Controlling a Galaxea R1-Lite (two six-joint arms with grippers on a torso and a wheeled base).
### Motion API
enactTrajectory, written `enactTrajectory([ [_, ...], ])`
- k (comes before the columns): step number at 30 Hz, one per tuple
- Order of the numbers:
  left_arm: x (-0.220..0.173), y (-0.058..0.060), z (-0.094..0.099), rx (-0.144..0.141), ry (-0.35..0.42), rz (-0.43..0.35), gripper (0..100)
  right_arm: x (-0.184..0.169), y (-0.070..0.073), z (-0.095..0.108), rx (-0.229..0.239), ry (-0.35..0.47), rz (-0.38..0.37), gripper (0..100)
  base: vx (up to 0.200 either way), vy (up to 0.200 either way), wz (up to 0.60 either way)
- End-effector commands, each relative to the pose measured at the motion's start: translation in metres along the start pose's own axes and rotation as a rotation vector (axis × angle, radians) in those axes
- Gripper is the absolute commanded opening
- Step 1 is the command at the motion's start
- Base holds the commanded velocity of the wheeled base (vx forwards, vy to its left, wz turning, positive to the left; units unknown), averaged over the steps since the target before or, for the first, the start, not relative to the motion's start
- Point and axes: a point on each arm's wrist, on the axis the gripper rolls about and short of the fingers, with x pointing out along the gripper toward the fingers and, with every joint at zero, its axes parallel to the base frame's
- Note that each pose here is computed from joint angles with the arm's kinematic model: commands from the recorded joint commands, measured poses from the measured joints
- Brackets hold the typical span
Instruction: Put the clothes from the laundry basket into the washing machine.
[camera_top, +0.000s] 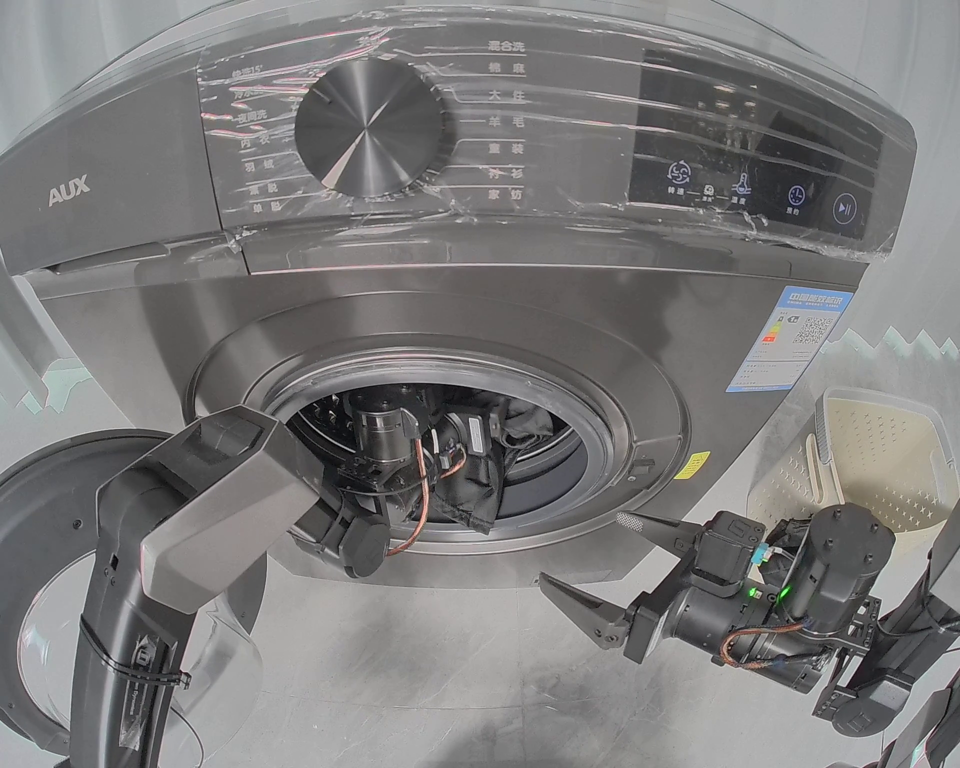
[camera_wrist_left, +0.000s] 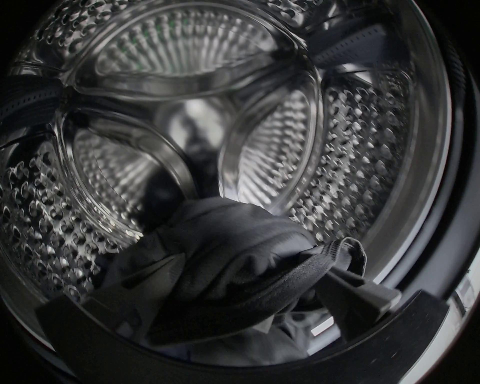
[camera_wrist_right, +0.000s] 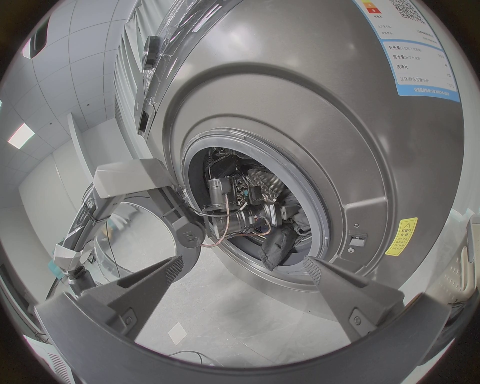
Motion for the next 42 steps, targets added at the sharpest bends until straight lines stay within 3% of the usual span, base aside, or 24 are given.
enactTrajectory([
  [1, -0.03, -0.016, 0.007, 0.016, 0.117, -0.082, 100, 0.0, 0.0, -0.001, 0.001, 0.006, 0.0, 100, 0.0, 0.0, 0.0],
  [11, -0.05, -0.013, -0.027, 0.073, 0.268, -0.11, 100, 0.001, 0.0, -0.002, 0.001, 0.009, -0.001, 100, 0.0, 0.0, 0.0],
  [18, -0.05, -0.009, -0.049, 0.101, 0.314, -0.109, 100, 0.001, 0.0, -0.002, 0.001, 0.007, 0.001, 100, 0.0, 0.0, 0.0],
  [19, -0.05, -0.009, -0.049, 0.101, 0.314, -0.109, 0, 0.001, 0.0, -0.002, 0.001, 0.007, 0.001, 100, 0.0, 0.0, 0.0],
  [25, -0.037, -0.01, -0.035, 0.084, 0.239, -0.103, 0, 0.001, 0.0, -0.001, 0.001, 0.004, 0.0, 100, 0.0, 0.0, 0.0],
  [31, -0.013, 0.0, -0.008, 0.046, 0.082, -0.042, 0, 0.001, 0.0, -0.001, 0.001, 0.003, 0.002, 100, 0.0, 0.0, 0.0],
  [32, -0.005, 0.003, -0.004, 0.039, 0.028, -0.018, 0, 0.001, 0.0, -0.001, 0.001, 0.003, 0.002, 100, 0.0, 0.0, 0.0],
  [35, 0.008, 0.012, -0.002, 0.034, -0.043, 0.03, 0, 0.001, 0.002, -0.001, 0.0, 0.003, 0.008, 100, 0.0, 0.0, 0.0],
  [42, 0.027, 0.021, -0.005, 0.028, -0.124, 0.078, 0, 0.002, 0.002, -0.001, 0.0, 0.003, 0.008, 100, 0.0, 0.0, 0.0],
])
